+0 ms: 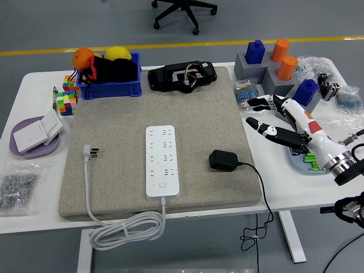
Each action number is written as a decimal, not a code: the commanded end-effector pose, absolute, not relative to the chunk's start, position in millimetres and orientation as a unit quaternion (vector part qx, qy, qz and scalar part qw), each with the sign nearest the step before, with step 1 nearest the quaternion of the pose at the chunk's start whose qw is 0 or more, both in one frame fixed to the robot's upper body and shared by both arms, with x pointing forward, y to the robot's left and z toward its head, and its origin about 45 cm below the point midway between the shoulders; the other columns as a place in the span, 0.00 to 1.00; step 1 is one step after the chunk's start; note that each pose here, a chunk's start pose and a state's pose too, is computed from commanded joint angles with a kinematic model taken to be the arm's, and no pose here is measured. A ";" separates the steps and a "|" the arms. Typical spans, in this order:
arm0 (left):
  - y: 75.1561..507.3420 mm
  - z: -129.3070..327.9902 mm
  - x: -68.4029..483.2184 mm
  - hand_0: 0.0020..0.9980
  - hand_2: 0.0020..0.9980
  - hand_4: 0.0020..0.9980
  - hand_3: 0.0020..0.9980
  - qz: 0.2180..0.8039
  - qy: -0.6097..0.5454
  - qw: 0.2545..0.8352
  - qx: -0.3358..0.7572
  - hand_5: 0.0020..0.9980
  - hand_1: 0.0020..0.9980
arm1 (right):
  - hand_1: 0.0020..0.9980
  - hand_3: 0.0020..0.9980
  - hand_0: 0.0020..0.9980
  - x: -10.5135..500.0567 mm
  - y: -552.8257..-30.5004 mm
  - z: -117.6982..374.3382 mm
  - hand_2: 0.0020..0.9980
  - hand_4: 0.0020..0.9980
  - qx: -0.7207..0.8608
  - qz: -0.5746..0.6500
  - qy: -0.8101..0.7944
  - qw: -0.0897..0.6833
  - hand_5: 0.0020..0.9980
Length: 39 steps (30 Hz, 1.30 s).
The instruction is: Press the white button,pick up the black plug,place it near the board,insert it into the board
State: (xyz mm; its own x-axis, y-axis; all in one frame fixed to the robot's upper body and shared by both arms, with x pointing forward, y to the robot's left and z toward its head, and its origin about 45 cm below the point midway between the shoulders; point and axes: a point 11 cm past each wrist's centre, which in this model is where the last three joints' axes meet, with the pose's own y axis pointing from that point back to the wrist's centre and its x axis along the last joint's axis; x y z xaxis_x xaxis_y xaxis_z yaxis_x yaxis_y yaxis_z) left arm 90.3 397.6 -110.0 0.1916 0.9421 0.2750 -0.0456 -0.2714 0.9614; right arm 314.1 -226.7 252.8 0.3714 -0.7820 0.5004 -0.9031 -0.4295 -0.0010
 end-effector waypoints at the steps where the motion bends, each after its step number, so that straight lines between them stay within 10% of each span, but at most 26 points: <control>1: 397.7 -110.0 90.0 0.79 0.71 0.55 0.77 0.517 0.370 0.477 0.607 0.47 0.74 | 0.73 0.61 0.87 313.8 -224.9 252.0 0.72 0.87 0.818 0.219 -0.513 0.138 0.64; 23: 401.0 -109.8 85.7 0.79 0.71 0.55 0.77 0.501 0.362 0.480 0.622 0.47 0.74 | 0.55 0.63 0.72 302.5 -133.2 213.0 0.57 0.86 0.880 0.228 -0.359 0.213 0.63; 24: 401.5 -109.7 85.5 0.79 0.71 0.55 0.77 0.501 0.362 0.480 0.623 0.47 0.74 | 0.33 0.63 0.55 302.5 -132.0 212.2 0.41 0.86 0.879 0.229 -0.357 0.217 0.63; 29: 405.9 -109.3 79.8 0.79 0.71 0.55 0.77 0.497 0.362 0.474 0.630 0.47 0.74 | 0.33 0.63 0.55 299.2 -120.4 205.1 0.41 0.86 0.878 0.243 -0.336 0.238 0.63; 30: 406.2 -109.3 79.1 0.79 0.71 0.55 0.77 0.497 0.362 0.474 0.630 0.47 0.74 | 0.04 0.65 0.09 298.5 -118.5 203.8 0.19 0.85 0.879 0.243 -0.331 0.241 0.60; 39: 404.4 -110.5 75.8 0.79 0.71 0.55 0.77 0.497 0.365 0.474 0.629 0.47 0.74 | 0.00 0.66 0.01 290.5 -99.8 195.3 0.16 0.84 0.893 0.231 -0.294 0.252 0.59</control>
